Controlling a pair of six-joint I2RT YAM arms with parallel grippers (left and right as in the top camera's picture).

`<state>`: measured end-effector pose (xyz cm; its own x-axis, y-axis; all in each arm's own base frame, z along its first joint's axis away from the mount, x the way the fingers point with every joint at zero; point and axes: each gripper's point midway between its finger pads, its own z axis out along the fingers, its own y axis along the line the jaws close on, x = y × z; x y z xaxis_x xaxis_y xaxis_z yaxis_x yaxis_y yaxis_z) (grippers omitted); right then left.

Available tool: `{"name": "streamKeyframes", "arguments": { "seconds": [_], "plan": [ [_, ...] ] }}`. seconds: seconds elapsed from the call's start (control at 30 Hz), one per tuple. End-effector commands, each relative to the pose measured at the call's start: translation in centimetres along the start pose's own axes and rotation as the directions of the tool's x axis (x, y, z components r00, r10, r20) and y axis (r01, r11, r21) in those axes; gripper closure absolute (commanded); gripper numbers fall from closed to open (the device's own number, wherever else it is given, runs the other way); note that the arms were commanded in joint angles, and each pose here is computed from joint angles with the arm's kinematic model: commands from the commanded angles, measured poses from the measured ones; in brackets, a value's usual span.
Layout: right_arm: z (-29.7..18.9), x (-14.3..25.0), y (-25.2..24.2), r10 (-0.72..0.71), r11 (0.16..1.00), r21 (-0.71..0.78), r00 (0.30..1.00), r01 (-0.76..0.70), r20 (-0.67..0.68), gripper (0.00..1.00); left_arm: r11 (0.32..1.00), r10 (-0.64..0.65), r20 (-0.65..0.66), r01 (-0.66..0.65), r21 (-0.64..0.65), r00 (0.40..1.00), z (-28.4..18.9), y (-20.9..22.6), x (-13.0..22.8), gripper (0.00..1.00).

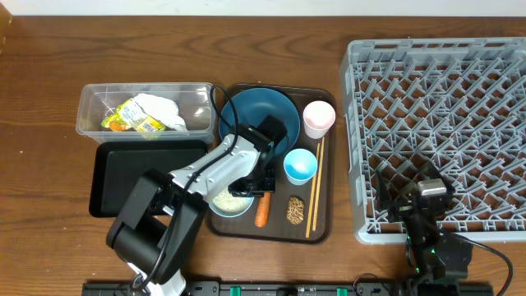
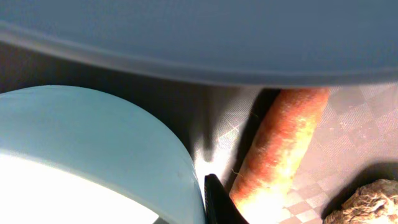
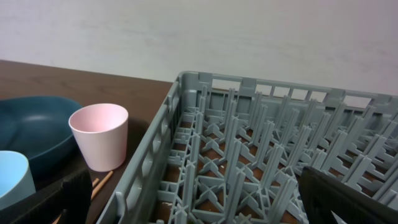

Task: Sort waste into correct bins and load items into the dishwasher rack
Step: 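Lift the rice bowl and carry it left over the black tray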

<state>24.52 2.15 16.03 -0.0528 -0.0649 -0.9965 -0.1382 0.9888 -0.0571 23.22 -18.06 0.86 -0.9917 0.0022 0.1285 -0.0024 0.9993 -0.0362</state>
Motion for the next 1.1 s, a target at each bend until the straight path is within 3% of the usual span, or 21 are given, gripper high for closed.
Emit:
{"name": "streamKeyframes", "arguments": {
  "seconds": [0.0, 0.9, 1.07],
  "plan": [
    [0.0, 0.1, 0.2, -0.013, 1.0, -0.009, 1.0, 0.013, -0.002, 0.01, 1.0, 0.002, 0.006, -0.001, -0.01, 1.0, -0.2, 0.4, -0.2, 0.95],
    [0.0, 0.1, 0.2, -0.013, 1.0, -0.009, 1.0, 0.013, -0.002, 0.01, 0.997, 0.033, 0.131, -0.041, 0.058, 0.991, -6.9, 0.7, 1.0, 0.94],
    [0.0, 0.1, 0.2, -0.013, 1.0, -0.009, 1.0, 0.013, -0.002, 0.01, 0.999, -0.021, 0.208, 0.011, 0.049, 0.978, -8.7, 2.9, -0.2, 0.94]
  ]
}}
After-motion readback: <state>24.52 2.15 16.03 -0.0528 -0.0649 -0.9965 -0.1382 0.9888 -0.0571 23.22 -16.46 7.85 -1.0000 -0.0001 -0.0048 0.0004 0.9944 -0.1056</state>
